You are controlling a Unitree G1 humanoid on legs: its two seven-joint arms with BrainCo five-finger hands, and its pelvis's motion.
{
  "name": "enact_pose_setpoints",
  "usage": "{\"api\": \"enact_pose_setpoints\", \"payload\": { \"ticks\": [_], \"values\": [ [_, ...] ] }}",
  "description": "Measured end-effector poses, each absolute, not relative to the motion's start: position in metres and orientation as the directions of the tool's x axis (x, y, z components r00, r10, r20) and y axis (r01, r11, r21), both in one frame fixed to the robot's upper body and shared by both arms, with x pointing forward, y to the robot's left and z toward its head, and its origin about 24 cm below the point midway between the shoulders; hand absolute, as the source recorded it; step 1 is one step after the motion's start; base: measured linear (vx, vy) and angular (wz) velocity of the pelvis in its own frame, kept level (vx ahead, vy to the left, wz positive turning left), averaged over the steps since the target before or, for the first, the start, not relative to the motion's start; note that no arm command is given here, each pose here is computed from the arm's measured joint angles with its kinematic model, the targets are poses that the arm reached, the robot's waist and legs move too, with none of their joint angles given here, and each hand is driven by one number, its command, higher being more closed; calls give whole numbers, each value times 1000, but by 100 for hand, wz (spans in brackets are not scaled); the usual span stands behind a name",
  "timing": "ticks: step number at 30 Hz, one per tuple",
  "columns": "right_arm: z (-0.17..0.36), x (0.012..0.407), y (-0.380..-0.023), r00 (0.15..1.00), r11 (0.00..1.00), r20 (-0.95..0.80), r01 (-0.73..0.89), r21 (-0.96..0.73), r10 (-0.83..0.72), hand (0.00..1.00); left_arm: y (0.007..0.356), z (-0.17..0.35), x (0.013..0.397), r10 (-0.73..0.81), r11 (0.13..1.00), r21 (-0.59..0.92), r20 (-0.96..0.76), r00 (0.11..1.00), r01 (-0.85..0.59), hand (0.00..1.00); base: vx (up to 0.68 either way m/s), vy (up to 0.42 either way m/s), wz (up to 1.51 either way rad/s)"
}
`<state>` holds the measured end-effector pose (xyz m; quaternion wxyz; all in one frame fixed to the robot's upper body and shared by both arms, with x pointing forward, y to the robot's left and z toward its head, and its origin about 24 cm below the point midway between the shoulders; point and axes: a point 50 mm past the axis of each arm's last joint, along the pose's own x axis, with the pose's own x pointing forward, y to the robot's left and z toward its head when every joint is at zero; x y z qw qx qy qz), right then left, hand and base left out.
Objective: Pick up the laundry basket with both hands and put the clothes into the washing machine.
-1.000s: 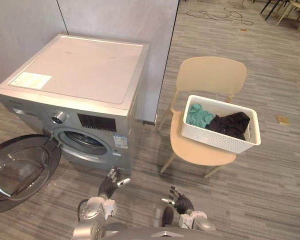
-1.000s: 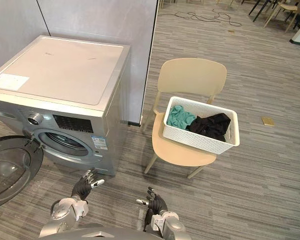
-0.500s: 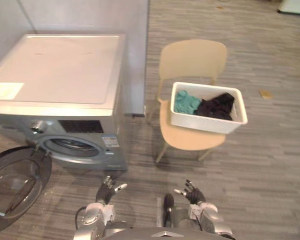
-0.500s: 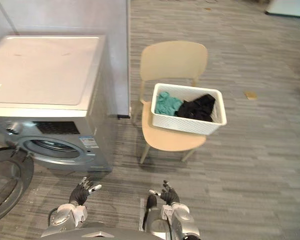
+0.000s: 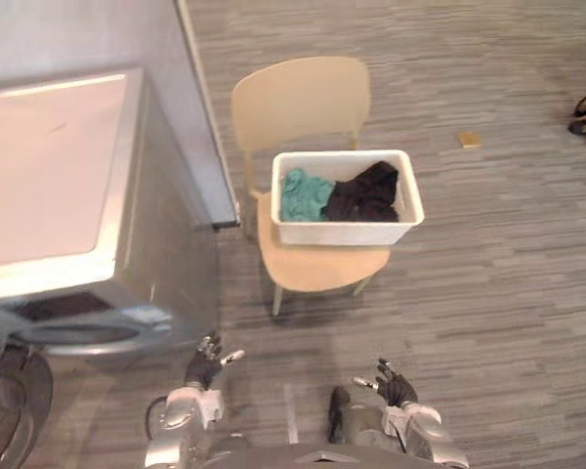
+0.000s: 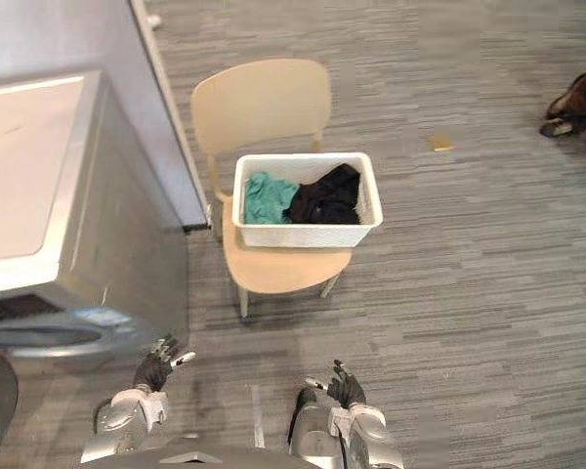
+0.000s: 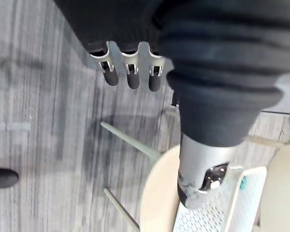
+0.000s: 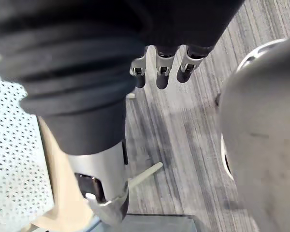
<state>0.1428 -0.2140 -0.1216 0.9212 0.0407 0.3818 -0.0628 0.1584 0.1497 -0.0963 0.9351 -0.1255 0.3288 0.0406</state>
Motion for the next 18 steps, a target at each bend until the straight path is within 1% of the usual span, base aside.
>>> {"api": "enact_pose_setpoints", "payload": {
  "ticks": [4, 7, 9, 10, 11, 14, 18],
  "values": [
    [-122, 140, -205, 700, 996, -714, 80, 36, -30, 0, 148, -97, 157, -25, 966, -217, -624, 781, -142, 0, 147, -174, -44],
    [-117, 154, -206, 726, 997, -688, 72, 38, -27, 0, 148, -97, 154, -40, 966, -224, -627, 778, -131, 0, 105, 25, -78],
    [-108, 166, -202, 761, 997, -649, 55, 46, -12, 0, 147, -98, 152, -48, 962, -238, -628, 776, -134, 0, 26, 196, -82],
    [-108, 170, -199, 764, 996, -645, 59, 60, -7, 0, 150, -100, 150, -41, 963, -231, -637, 769, -140, 0, 24, 168, -79],
    [-101, 182, -178, 795, 993, -605, 28, 111, 46, 0, 158, -99, 148, -15, 964, -213, -639, 769, -158, 0, 72, 131, -69],
    [-84, 203, -168, 848, 988, -525, 16, 154, 68, 0, 162, -94, 151, 5, 960, -216, -619, 785, -177, 0, 82, 131, -35],
    [-48, 230, -161, 927, 985, -367, -20, 172, 83, 0, 164, -94, 152, 8, 960, -216, -618, 786, -180, 0, 87, 103, -26]
  ]
}}
